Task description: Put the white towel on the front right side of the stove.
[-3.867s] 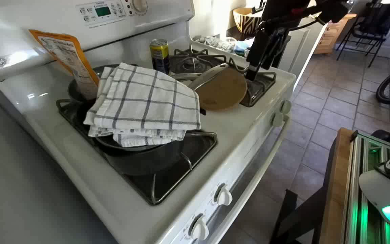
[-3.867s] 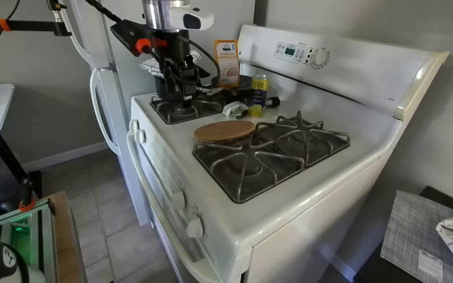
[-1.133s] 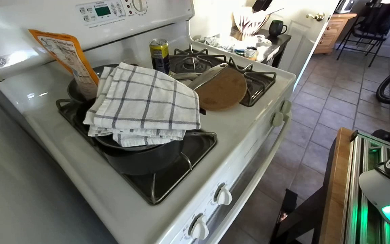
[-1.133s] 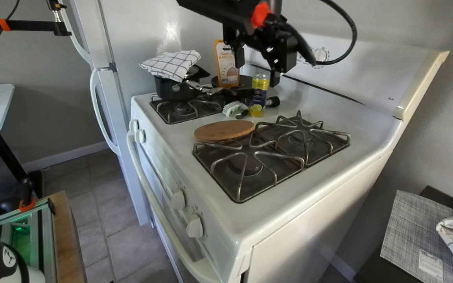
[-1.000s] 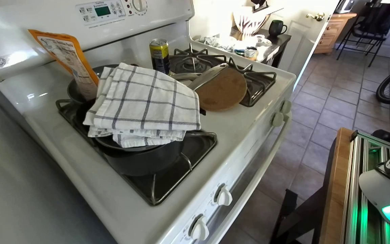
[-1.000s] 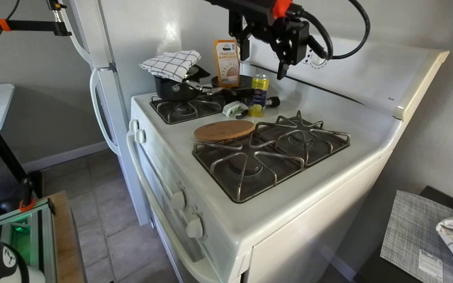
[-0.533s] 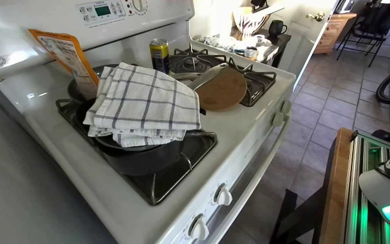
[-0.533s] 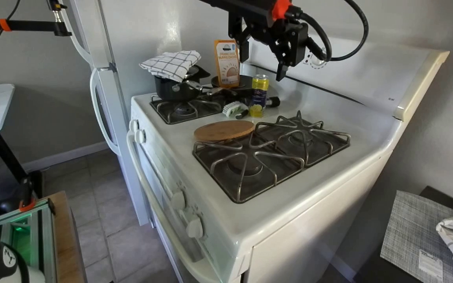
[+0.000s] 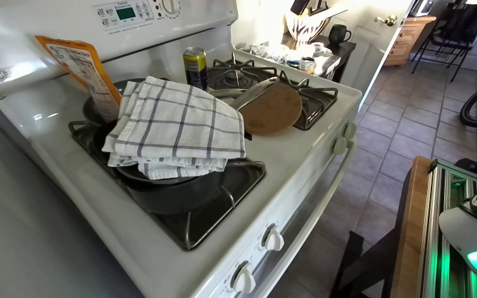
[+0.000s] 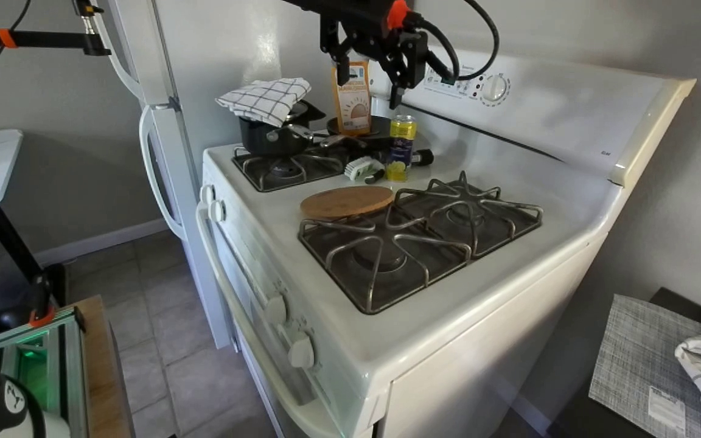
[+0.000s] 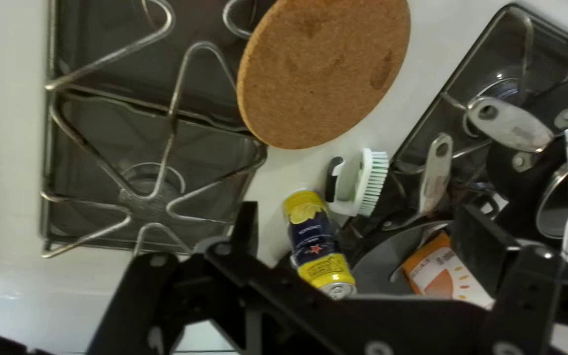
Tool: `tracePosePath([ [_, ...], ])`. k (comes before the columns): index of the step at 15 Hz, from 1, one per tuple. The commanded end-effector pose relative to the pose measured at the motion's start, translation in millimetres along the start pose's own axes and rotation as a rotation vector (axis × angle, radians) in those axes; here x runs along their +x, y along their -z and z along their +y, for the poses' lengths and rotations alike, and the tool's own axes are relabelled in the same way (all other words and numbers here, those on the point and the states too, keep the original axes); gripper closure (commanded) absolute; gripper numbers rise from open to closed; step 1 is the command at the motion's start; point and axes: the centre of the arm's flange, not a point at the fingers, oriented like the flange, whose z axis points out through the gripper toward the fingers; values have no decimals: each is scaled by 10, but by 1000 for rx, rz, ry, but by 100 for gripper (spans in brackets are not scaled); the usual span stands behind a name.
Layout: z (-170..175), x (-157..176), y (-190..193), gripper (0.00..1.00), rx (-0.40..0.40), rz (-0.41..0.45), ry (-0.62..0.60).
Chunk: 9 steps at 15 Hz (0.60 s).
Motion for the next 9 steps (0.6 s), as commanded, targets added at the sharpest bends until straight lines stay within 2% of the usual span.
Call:
tracePosePath([
  [1, -249, 172, -169, 0, 62, -62, 74],
  [4, -457, 253, -297, 0, 132, -52, 173],
  [6, -751, 320, -359, 0, 209, -38, 262],
  [9, -1163, 400, -481, 0, 329, -67, 375],
])
